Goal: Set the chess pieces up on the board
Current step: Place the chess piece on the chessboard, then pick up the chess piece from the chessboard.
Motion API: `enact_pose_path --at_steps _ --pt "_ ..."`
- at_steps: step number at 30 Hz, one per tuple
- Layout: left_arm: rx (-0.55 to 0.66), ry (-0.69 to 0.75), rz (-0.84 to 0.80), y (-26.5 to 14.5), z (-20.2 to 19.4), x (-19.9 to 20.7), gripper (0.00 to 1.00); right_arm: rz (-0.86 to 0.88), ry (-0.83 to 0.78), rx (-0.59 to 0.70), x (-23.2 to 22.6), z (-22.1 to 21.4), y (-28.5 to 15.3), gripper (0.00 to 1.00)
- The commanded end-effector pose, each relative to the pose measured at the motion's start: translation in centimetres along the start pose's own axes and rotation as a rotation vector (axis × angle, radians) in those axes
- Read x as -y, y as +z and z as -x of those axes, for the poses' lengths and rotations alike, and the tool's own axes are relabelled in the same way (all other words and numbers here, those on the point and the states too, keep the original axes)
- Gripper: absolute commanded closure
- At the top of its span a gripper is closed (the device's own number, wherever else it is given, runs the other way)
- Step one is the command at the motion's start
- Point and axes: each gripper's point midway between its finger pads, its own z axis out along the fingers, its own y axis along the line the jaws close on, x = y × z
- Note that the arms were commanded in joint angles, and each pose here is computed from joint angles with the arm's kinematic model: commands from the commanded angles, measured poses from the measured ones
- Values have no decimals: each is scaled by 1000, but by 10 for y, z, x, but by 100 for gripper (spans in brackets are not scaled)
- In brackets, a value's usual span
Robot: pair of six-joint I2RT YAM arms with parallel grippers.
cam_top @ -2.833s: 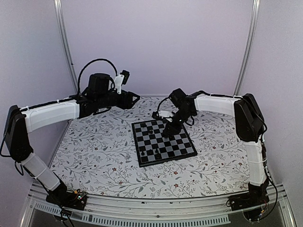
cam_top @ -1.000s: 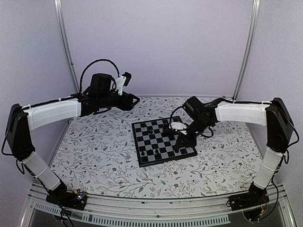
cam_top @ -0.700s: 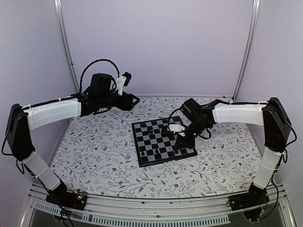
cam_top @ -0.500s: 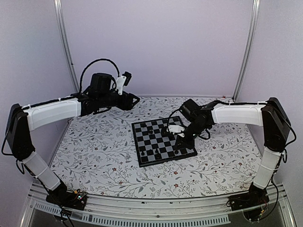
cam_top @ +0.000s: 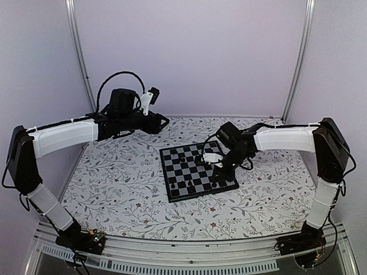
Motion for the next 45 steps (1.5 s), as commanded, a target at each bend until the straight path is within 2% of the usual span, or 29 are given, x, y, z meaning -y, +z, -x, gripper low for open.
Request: enact_pose_path --at_steps 1,6,9,16,20,24,29,37,45 --pt "18 9 1 -1 11 -4 35 -14 -6 -10 3 0 6 100" --pt "18 9 -1 -1 11 -4 35 -14 -4 -17 3 -2 7 100" --pt "18 9 -4 -1 11 -4 35 -14 -3 -14 3 0 7 96" --pt "16 11 -5 -1 10 -3 35 7 14 1 1 9 -2 77" --pt "19 10 -10 -1 12 -2 34 3 1 49 3 27 -21 72" --pt "19 8 -16 -1 12 -1 34 -28 7 88 17 40 -37 71" --pt "12 3 -26 0 10 0 35 -77 85 128 56 48 -48 74" --pt "3 2 -33 1 9 2 34 -129 134 90 91 42 -26 80" --pt "1 2 -44 1 9 4 34 -104 159 48 95 31 -1 80"
